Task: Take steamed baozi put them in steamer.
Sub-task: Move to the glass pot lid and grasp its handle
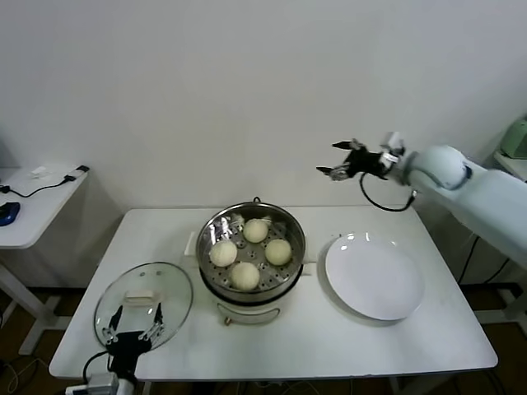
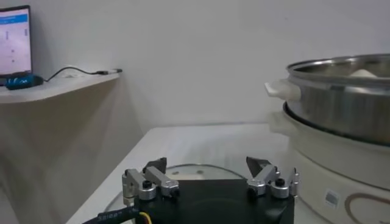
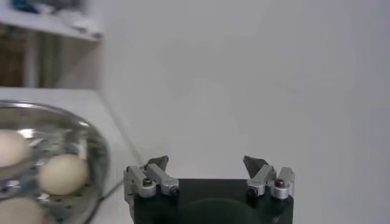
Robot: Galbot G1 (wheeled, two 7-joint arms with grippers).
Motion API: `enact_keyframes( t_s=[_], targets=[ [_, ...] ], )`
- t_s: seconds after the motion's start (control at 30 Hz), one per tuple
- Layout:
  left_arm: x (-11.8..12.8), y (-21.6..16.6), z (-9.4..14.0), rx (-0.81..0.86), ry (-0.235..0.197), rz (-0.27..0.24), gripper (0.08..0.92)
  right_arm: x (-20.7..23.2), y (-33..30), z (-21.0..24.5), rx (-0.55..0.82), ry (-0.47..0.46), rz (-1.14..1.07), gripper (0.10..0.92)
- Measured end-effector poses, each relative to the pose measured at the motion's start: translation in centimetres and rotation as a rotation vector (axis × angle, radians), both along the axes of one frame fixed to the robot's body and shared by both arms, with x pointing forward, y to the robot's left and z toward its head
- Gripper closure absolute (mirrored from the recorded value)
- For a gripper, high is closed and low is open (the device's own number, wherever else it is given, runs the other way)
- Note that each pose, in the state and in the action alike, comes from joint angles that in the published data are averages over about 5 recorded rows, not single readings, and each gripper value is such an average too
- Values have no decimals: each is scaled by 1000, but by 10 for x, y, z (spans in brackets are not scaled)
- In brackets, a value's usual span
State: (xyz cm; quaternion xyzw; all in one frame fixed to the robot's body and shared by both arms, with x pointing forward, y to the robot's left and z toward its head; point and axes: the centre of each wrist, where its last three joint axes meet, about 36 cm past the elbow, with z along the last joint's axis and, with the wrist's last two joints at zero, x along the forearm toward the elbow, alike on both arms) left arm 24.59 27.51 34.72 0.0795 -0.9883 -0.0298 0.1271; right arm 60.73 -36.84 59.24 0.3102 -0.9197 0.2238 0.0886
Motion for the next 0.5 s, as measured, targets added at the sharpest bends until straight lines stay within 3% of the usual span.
enact_keyframes(
  t_s=[0.33,0.5],
  targets=[
    [4,-4,1,-2,-17,7,177,-66,-22,-93,264,-130,-179,200],
    [7,0,-1,18,-28,8,177,-121,-29,-160,360,-120,-304,200]
  ],
)
